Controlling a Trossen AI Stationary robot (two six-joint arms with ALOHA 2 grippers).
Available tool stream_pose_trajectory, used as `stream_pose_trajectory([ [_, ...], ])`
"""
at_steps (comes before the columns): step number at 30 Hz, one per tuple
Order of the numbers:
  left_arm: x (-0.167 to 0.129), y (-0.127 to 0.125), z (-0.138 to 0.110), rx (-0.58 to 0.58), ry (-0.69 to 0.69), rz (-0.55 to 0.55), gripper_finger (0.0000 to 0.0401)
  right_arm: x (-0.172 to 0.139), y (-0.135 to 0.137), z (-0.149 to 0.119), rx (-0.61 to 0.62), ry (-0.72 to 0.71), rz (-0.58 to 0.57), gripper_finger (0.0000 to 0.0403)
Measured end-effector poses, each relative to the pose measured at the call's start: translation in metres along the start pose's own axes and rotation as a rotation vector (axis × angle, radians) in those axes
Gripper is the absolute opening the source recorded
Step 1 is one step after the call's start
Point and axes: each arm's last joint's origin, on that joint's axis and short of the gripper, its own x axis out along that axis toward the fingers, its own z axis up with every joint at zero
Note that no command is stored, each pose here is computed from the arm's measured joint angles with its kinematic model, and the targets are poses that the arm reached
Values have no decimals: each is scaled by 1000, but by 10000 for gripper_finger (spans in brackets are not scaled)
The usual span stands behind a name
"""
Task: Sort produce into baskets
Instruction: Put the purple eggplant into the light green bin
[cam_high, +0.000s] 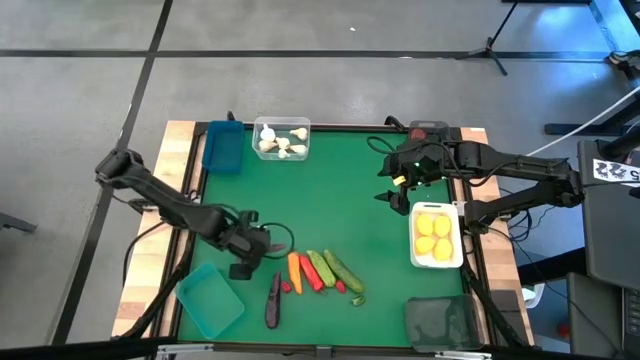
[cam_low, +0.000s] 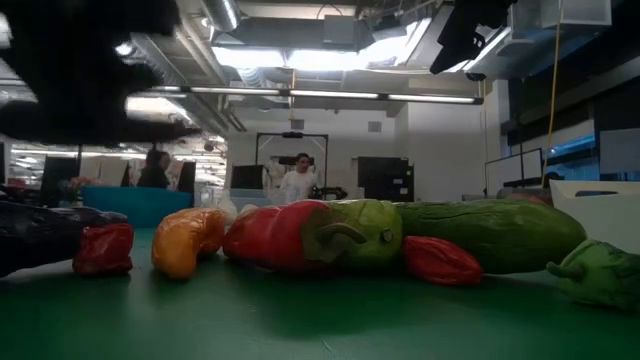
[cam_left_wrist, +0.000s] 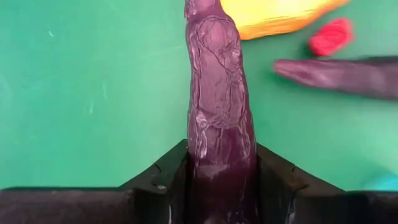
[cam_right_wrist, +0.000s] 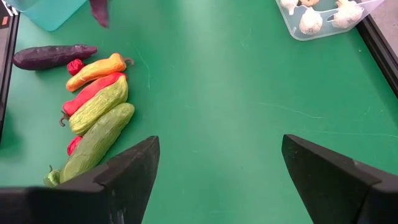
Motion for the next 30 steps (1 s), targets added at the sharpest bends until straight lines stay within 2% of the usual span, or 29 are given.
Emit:
stream_pose_trajectory([
  [7,-60,-15,-9,58,-53,-97,143,0,0,0,5,1,1,335],
  [16,-82,-46,-31,226,-37,-211,141,0,0,-1,9,11,15,335],
  [25,-91,-72,-56,486,-27,-290,144,0,0,0,50,0,15,335],
  [30,-96,-83,-69,727,-43,-331,145,0,0,0,53,-1,5,335],
])
